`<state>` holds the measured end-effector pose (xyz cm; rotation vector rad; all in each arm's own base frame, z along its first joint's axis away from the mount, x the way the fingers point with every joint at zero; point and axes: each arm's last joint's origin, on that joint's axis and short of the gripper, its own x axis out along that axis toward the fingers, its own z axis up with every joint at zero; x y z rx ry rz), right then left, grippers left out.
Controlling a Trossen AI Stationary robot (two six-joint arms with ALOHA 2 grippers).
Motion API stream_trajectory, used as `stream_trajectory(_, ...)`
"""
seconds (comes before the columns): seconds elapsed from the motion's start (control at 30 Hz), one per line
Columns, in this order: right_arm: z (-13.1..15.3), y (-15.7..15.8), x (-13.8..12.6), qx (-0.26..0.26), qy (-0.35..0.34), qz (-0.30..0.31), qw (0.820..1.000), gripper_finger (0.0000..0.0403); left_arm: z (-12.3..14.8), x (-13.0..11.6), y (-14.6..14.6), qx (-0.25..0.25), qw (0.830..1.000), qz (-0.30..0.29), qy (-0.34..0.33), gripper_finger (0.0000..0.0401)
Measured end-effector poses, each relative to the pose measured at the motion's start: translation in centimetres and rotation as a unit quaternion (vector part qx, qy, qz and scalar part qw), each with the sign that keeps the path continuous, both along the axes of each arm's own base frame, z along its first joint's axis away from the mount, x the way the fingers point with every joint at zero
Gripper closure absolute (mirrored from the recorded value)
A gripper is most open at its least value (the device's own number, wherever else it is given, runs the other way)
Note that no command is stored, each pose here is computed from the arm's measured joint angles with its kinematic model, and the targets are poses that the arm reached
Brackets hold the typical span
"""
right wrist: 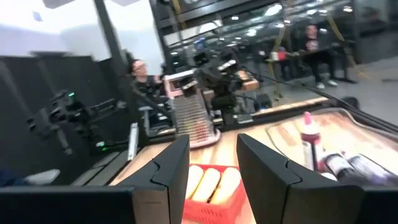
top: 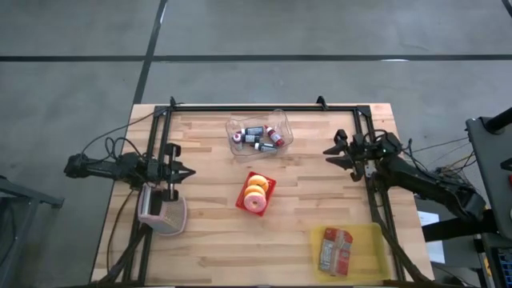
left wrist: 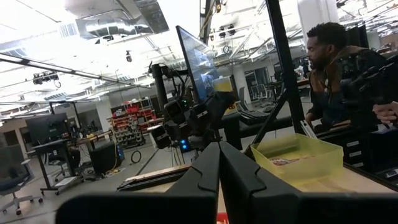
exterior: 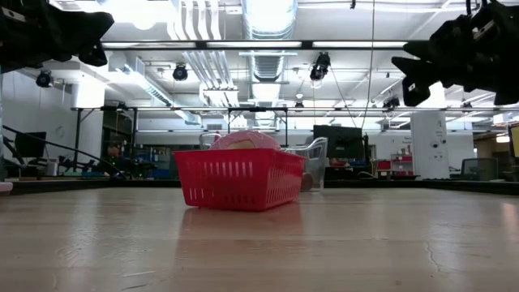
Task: Pick & Place Food Item
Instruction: Return to Home Position
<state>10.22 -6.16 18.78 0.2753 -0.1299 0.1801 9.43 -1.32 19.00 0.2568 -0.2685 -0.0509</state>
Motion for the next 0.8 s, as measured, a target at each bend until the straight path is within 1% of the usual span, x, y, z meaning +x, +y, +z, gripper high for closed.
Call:
stream_trajectory(0.07,-0.2,0.4,0.0,0.009,0.007,-0.020,1.000,0.0273,0.0,0.0,0.0,0.000,1.000,0.000,0.000,0.0388)
stream_trajectory(0.2,-0.6,1.3,0.3,0.000,0.019,-0.055,0.998,0.0273,0.0,0.0,0.0,0.000,1.000,0.000,0.000,0.0388)
stream_trajectory(0.3,-0.7,2.3,0.6,-0.005,0.020,-0.053,0.998,0.0273,0.0,0.0,0.0,0.000,1.000,0.000,0.000,0.0388)
stream_trajectory(0.47,-0.6,4.4,1.2,-0.029,0.007,-0.031,0.999,0.0273,0.0,0.0,0.0,0.000,1.000,0.000,0.000,0.0388)
stream_trajectory(0.57,-0.7,5.6,1.4,-0.038,0.010,-0.049,0.998,0.0273,0.0,0.0,0.0,0.000,1.000,0.000,0.000,0.0388)
stream_trajectory(0.7,-1.4,7.0,1.5,-0.043,0.046,-0.086,0.994,0.0273,0.0,0.0,0.0,0.000,1.000,0.000,0.000,0.0388)
stream_trajectory(0.8,-1.7,8.0,1.3,-0.053,0.059,-0.085,0.993,0.0273,0.0,0.0,0.0,0.000,1.000,0.000,0.000,0.0388)
